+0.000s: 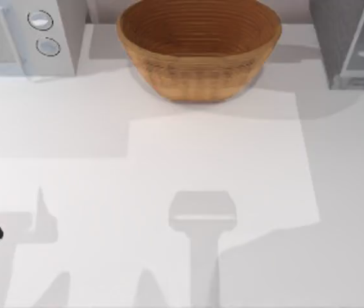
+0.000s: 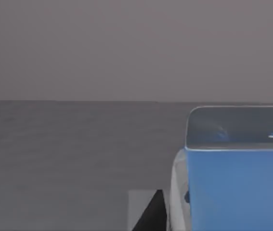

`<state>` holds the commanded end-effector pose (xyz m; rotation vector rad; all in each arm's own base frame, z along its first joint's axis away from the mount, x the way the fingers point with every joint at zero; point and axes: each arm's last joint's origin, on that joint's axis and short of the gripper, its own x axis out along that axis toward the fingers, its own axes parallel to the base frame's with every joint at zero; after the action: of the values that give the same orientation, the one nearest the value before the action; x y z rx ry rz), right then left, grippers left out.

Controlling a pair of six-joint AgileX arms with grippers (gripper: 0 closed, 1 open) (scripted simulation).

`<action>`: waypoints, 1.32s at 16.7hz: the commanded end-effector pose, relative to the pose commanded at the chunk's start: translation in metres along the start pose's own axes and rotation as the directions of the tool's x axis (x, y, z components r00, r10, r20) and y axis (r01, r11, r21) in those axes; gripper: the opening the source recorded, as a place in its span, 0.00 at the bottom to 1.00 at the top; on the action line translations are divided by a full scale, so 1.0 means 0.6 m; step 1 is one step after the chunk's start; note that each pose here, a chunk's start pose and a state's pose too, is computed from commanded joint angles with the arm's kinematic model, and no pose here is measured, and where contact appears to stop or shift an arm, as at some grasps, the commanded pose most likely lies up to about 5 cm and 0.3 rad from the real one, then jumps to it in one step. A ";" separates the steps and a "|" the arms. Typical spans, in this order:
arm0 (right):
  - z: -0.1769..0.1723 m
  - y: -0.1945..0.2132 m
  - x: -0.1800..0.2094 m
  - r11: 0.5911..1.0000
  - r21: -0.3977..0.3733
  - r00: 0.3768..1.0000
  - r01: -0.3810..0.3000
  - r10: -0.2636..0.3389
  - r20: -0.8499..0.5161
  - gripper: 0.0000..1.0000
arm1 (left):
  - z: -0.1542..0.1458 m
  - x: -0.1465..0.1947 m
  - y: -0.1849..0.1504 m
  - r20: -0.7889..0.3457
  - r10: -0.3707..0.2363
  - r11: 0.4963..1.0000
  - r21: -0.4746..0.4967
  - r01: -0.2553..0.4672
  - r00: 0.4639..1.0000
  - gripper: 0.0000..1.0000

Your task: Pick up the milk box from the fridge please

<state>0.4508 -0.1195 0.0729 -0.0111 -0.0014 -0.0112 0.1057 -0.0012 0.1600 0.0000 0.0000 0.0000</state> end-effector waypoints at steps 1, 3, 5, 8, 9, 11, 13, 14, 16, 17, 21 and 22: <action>0.007 0.000 0.000 1.000 0.001 1.000 -0.001 0.001 -0.002 0.00 | 0.000 0.000 0.000 0.000 0.000 1.000 0.000 0.000 1.000 1.00; 0.035 0.000 0.001 1.000 0.000 1.000 -0.002 0.002 0.002 0.00 | 0.000 0.000 0.000 0.000 0.000 1.000 0.000 0.000 1.000 1.00; 0.065 0.000 0.001 1.000 -0.001 1.000 -0.001 0.001 0.001 0.00 | 0.000 0.000 0.000 0.000 0.000 1.000 0.000 0.000 1.000 1.00; 0.082 -0.001 0.000 1.000 0.000 1.000 0.000 0.000 0.001 0.00 | 0.000 0.000 0.000 0.000 0.000 1.000 0.000 0.000 1.000 1.00; 0.082 -0.001 0.000 1.000 0.000 1.000 0.000 0.000 0.001 0.00 | 0.000 0.000 0.000 0.000 0.000 1.000 0.000 0.000 1.000 1.00; 0.080 -0.002 -0.001 1.000 0.001 1.000 0.000 0.000 0.002 0.00 | 0.000 0.000 0.000 0.000 0.000 1.000 0.000 0.000 1.000 1.00; 0.092 -0.006 -0.014 1.000 -0.005 1.000 0.002 -0.001 0.024 0.00 | 0.000 0.000 0.000 0.000 0.000 1.000 0.000 0.000 1.000 1.00; 0.098 -0.007 -0.026 1.000 -0.008 0.999 -0.001 0.001 0.036 0.00 | 0.000 0.000 0.000 0.000 0.000 1.000 0.000 0.000 1.000 1.00; 0.092 -0.002 -0.058 1.000 -0.006 1.000 -0.011 0.011 0.024 0.00 | 0.000 0.000 0.000 0.000 0.000 1.000 0.000 0.000 1.000 1.00; 0.084 0.001 -0.079 1.000 -0.002 1.000 -0.014 0.014 0.006 0.00 | 0.000 0.000 0.000 0.000 0.000 1.000 0.000 0.000 1.000 1.00; 0.073 0.002 -0.151 1.000 0.005 1.000 -0.003 0.003 -0.020 0.00 | 0.000 0.000 0.000 0.000 0.000 1.000 0.000 0.000 1.000 1.00; 0.077 0.000 -0.161 1.000 0.003 1.000 -0.001 0.001 -0.007 0.00 | 0.000 0.000 0.000 0.000 0.000 1.000 0.000 0.000 1.000 1.00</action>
<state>0.3543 -0.1179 0.1193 -0.0086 0.0058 -0.0104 0.1057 -0.0012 0.1600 0.0000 0.0000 0.0000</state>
